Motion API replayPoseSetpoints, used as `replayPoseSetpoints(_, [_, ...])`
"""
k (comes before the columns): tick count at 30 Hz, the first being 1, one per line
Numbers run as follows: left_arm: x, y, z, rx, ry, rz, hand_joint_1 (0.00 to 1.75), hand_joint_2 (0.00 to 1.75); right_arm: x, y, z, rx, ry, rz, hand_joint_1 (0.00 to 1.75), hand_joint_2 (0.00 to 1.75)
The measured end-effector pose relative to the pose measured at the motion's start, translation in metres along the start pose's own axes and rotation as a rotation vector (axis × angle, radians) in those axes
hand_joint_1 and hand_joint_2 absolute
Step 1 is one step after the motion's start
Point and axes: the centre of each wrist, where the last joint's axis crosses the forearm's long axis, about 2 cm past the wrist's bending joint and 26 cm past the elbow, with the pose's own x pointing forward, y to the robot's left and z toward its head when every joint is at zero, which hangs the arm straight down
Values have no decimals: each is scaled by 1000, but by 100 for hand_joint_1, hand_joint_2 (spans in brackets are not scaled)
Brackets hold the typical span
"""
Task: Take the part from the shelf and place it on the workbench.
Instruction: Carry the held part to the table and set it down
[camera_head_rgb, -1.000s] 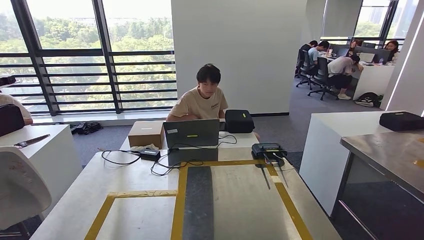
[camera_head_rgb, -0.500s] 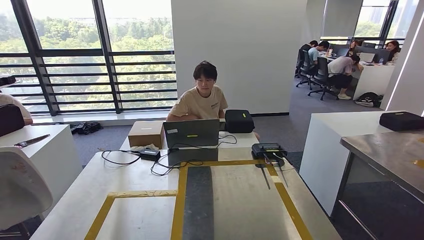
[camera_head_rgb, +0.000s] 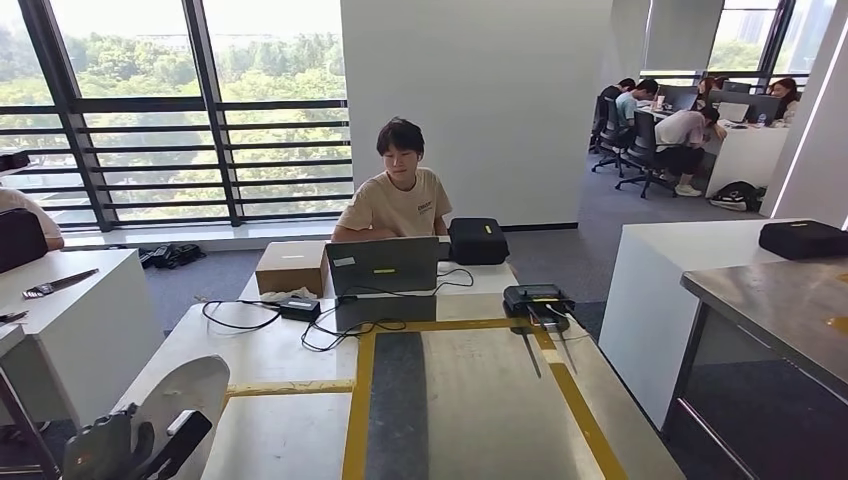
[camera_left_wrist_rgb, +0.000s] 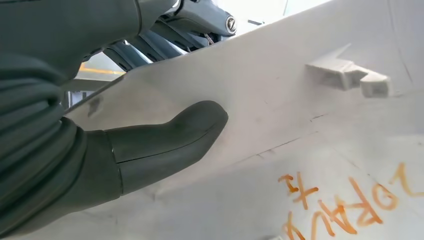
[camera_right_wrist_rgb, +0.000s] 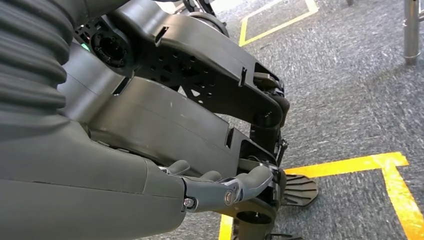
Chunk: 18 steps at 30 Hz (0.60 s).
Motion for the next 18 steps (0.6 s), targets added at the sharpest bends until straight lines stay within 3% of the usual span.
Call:
replayPoseSetpoints(3, [-1,8,-4,193,-79,80,175,175,-2,-1,0,-17,5,-10,0,175])
replayPoseSetpoints(7, [3,37,-21,382,-172,147,175,175,-4,-2,0,-27,4,-25,0,175])
replayPoseSetpoints(18, [6,78,-42,532,-250,184,175,175,-5,-1,0,-22,-1,-33,0,175])
